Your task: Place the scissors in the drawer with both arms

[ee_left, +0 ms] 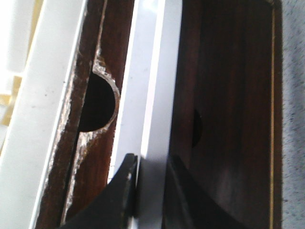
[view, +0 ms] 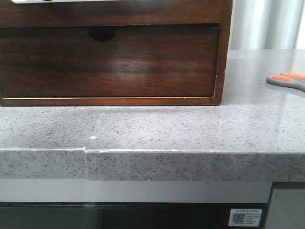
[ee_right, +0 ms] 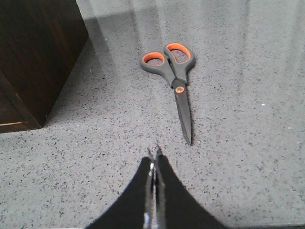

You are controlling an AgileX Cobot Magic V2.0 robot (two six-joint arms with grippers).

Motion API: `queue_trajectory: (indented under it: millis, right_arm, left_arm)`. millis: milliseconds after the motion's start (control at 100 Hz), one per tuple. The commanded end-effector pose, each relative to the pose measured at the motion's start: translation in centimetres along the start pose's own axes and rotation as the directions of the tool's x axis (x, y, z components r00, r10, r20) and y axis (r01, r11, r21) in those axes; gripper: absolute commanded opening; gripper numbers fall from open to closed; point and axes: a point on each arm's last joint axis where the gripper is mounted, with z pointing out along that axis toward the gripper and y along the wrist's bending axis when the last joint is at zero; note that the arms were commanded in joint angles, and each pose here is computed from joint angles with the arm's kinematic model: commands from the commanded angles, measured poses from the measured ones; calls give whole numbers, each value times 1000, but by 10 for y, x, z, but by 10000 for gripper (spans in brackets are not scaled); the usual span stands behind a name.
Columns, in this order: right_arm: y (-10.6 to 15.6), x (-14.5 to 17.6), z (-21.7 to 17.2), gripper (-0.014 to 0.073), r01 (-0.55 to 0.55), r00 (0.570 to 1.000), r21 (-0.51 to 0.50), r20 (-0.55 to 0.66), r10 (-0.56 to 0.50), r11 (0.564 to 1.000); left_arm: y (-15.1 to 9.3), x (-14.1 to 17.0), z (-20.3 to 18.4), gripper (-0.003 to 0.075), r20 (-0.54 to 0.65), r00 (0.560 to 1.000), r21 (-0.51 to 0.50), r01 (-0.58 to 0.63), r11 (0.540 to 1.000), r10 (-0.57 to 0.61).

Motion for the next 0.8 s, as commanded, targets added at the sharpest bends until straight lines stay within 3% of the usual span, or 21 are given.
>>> queue_trajectory:
  millis: [0, 270, 600, 670, 790]
  right_arm:
    - [2, -17, -1, -71, 8, 996, -8, 83, -8, 1000]
    - [2, -17, -1, -71, 8, 996, -8, 83, -8, 1000]
    - [2, -16, -1, -71, 8, 997, -8, 81, -8, 1000]
    - [2, -16, -1, -71, 8, 997, -8, 81, -8, 1000]
    - [2, -16, -1, -71, 8, 997, -8, 81, -8, 1000]
  left_arm:
    - [13, -16, -17, -18, 118, 987, -79, 117, 990, -107]
    - [-14, -27, -52, -18, 253, 962, -86, 125, 988, -100]
    - [-31, -29, -64, -13, 297, 950, -76, 127, 989, -99]
    - [-31, -29, -64, 30, 297, 950, -76, 127, 989, -99]
    - [-31, -29, -64, 189, 298, 949, -74, 135, 988, -107]
